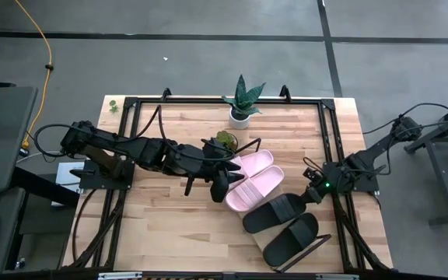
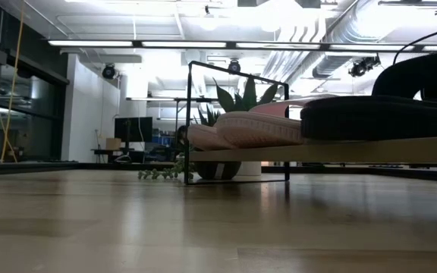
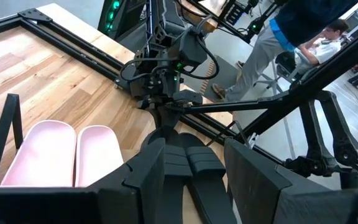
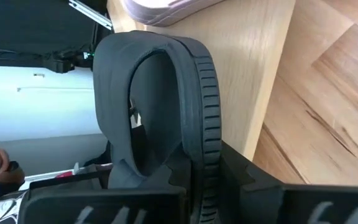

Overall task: Pick and place slides into the shelf
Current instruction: Put the black slipper on the shelf, then return to Home Position

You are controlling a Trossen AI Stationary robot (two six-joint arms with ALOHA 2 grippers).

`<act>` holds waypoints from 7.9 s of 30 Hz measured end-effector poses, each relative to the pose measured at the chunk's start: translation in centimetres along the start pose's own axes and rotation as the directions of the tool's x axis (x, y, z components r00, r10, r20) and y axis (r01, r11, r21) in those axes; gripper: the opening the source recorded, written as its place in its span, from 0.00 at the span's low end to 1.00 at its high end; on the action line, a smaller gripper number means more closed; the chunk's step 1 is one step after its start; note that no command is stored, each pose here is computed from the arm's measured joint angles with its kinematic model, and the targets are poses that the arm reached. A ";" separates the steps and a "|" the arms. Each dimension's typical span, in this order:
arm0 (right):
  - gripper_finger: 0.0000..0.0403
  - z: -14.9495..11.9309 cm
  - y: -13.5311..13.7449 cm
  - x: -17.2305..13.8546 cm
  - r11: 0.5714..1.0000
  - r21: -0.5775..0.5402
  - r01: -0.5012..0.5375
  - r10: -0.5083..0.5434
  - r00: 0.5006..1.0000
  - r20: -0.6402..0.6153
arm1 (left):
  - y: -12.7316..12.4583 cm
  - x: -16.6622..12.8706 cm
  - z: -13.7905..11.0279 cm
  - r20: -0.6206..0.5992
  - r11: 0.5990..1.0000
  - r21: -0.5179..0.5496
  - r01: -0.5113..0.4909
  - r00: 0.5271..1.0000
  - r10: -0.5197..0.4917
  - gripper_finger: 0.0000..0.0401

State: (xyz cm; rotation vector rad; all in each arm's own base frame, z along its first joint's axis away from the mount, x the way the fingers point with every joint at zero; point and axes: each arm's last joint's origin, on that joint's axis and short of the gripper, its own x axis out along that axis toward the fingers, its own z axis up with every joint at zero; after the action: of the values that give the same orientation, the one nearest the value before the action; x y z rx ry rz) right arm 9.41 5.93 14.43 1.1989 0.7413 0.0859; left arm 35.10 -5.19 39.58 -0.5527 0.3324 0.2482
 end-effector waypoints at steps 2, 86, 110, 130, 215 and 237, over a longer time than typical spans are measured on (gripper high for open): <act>0.05 0.0 0.0 0.1 1.000 0.000 0.005 -0.005 1.000 0.000 | 0.0 0.0 0.0 0.000 1.000 0.000 0.000 1.000 0.000 0.38; 0.35 0.6 -1.1 0.0 0.978 0.096 0.184 -0.203 0.947 0.248 | 0.0 0.0 -0.4 -0.047 1.000 0.004 0.013 0.999 -0.013 0.38; 0.13 0.1 -0.7 0.1 0.987 0.087 0.138 -0.144 0.987 0.071 | 0.0 -0.1 -0.6 -0.067 1.000 0.013 0.005 0.998 -0.004 0.38; 0.36 0.3 -0.7 -0.1 0.982 0.070 0.175 -0.183 0.976 0.122 | 0.0 -0.1 -0.7 -0.072 1.000 0.013 0.013 0.997 -0.012 0.38; 0.16 4.9 17.4 -15.3 0.683 -0.716 0.144 0.433 0.710 0.556 | 0.2 -3.4 1.4 0.010 0.960 0.278 0.034 0.999 -0.038 0.38; 0.00 8.7 28.2 -15.1 0.354 -0.873 0.336 0.495 0.724 0.480 | 3.1 -13.2 5.3 0.056 0.907 0.406 0.114 0.987 -0.149 0.01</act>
State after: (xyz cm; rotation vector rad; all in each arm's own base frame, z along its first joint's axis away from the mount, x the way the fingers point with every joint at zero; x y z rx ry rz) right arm 11.65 3.31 47.41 0.0163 -0.1620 0.1210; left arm 23.28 -1.55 47.26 -0.1551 0.2520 0.0671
